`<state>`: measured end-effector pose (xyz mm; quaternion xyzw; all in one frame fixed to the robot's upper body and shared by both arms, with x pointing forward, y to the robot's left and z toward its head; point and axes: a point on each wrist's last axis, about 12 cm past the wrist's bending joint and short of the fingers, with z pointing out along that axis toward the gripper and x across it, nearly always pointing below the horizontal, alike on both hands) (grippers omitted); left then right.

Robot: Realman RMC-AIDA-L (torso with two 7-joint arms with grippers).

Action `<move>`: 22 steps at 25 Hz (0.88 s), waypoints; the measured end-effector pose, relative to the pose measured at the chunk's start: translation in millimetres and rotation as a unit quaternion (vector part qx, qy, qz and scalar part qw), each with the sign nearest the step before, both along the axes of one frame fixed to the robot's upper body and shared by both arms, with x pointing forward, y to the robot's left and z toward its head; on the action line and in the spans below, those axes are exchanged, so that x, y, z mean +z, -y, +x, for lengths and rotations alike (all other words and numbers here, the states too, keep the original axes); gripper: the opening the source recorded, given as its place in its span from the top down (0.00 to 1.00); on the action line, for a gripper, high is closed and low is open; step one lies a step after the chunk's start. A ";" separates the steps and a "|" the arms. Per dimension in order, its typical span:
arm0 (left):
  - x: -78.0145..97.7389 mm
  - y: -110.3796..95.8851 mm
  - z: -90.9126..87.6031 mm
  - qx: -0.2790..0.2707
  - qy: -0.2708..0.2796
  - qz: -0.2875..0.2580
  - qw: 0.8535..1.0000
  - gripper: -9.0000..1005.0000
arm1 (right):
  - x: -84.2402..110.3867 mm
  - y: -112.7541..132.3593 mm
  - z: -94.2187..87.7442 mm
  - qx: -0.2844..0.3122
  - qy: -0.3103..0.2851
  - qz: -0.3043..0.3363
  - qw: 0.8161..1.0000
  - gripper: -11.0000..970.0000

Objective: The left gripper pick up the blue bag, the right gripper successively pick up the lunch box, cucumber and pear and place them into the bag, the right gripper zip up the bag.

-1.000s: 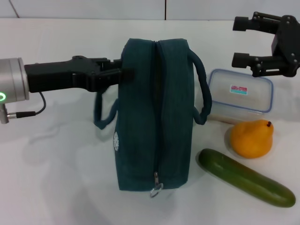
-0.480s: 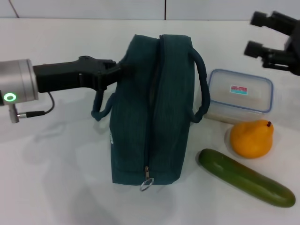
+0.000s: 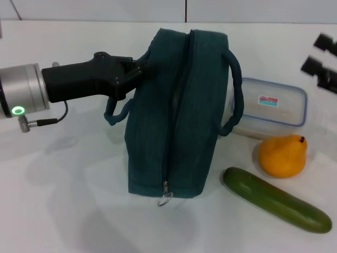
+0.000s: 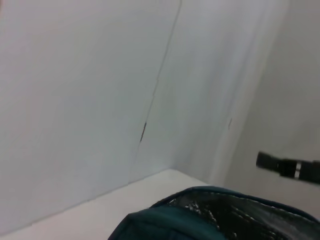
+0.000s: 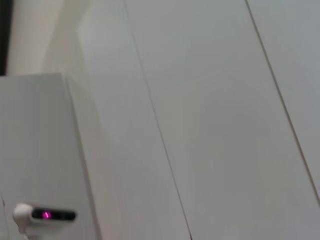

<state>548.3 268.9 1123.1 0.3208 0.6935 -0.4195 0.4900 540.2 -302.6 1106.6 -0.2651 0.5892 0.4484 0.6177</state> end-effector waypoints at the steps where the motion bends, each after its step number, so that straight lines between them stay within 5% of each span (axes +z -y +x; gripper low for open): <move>1: -1.0 0.9 -0.4 -0.002 0.011 -0.002 1.000 0.94 | -4.0 1.6 -3.1 -0.001 -0.008 -0.006 1.000 0.13; 10: -8.2 3.1 3.5 0.031 0.044 -0.052 0.997 0.95 | -14.1 16.8 -14.4 0.039 -0.042 -0.078 0.995 0.13; 22: -17.6 6.6 20.1 0.082 -0.044 -0.080 0.992 0.95 | -17.5 44.1 -29.7 0.082 -0.002 -0.182 0.980 0.13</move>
